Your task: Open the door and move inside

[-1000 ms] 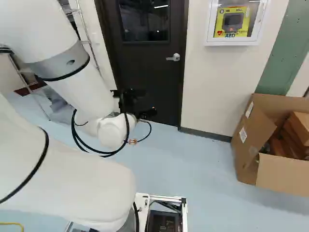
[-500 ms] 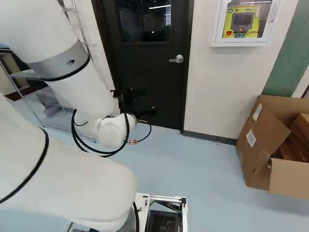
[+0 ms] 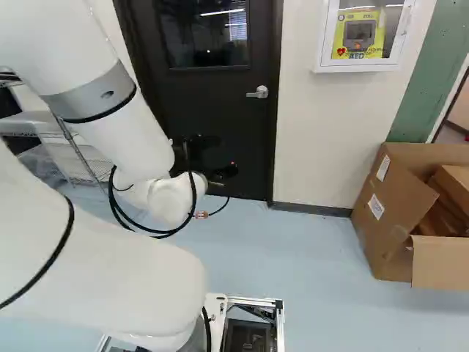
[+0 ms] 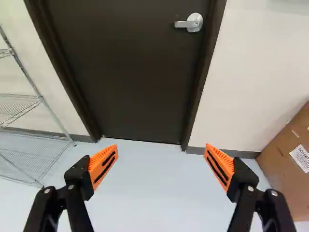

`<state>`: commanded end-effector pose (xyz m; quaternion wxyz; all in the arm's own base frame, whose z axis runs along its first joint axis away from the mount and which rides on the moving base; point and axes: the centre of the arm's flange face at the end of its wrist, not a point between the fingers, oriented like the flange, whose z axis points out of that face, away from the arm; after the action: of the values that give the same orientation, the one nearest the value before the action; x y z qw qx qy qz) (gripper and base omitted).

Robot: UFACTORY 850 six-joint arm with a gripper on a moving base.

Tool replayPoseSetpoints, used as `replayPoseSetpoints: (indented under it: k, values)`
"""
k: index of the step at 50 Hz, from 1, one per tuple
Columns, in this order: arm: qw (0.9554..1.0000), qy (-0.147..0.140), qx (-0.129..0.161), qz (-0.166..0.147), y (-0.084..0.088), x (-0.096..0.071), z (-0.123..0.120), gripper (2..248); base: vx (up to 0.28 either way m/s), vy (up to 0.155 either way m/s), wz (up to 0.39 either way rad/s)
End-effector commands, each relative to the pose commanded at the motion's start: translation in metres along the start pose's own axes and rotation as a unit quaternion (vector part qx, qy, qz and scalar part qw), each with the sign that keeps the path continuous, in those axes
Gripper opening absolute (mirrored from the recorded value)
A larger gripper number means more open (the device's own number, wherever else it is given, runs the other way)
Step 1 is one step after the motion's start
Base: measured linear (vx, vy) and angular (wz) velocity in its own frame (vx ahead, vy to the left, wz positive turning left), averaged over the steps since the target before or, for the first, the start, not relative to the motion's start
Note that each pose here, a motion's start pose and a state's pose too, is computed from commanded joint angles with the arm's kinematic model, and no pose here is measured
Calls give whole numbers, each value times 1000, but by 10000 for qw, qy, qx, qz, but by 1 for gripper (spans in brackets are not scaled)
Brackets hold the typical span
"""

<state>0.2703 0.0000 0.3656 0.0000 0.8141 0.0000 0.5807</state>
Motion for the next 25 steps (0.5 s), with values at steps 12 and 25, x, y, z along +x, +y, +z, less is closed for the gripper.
replayPoseSetpoints:
  k: [12, 25]
  values:
    - [10000, 0, 0, 0, 0, 0, 0, 247, 159, 110, -257]
    - [10000, 0, 0, 0, 0, 0, 0, 247, 170, 103, -257]
